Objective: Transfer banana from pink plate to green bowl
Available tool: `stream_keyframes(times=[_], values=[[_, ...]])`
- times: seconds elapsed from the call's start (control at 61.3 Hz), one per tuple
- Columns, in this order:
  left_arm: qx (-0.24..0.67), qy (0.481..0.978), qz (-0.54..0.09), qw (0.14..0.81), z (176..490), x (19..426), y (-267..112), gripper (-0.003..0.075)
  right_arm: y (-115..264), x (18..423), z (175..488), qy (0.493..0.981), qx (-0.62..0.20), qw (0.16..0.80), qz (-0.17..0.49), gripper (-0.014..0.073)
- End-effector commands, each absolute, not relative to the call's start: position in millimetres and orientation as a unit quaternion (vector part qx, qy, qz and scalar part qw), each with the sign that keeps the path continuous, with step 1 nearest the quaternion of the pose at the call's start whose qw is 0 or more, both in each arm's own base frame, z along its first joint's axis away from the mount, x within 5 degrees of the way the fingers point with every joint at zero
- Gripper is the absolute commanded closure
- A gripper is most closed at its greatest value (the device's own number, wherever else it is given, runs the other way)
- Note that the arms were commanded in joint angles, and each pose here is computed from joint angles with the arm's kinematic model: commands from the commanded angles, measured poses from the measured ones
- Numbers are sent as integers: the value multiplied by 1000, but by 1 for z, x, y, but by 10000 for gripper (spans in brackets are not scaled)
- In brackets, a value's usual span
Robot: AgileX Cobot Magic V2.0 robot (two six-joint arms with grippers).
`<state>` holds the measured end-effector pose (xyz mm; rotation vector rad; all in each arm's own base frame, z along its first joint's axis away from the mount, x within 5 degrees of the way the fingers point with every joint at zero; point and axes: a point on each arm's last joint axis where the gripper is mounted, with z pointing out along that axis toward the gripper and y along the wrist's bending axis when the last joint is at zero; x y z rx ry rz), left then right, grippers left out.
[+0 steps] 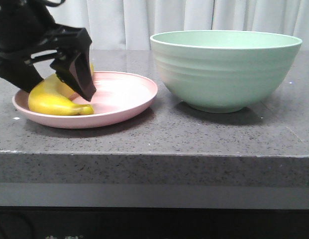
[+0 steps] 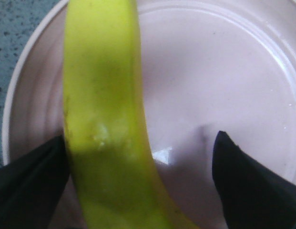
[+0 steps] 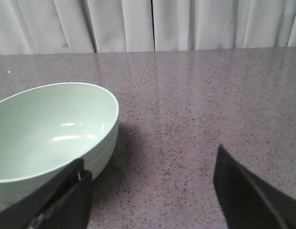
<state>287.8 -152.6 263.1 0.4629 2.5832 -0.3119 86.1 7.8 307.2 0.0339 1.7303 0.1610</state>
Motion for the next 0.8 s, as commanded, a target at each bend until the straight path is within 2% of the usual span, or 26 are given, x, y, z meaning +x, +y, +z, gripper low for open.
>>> stream_keyframes(times=[0.0,0.13,0.359,0.522,0.669,0.783], values=[[160,933,-135,293,284,291,-156,123,7,88,326,725,18,685,68,46],[160,932,-135,295,285,291,-156,182,7,88,326,725,18,685,68,46],[157,925,-140,315,287,294,-157,440,7,88,326,725,18,685,68,46],[153,914,-146,346,291,298,-158,566,7,88,326,724,18,686,68,46],[150,900,-155,380,307,294,-156,603,7,88,326,723,20,687,70,46],[166,883,-168,407,331,276,-156,603,9,87,329,724,46,679,115,46]])
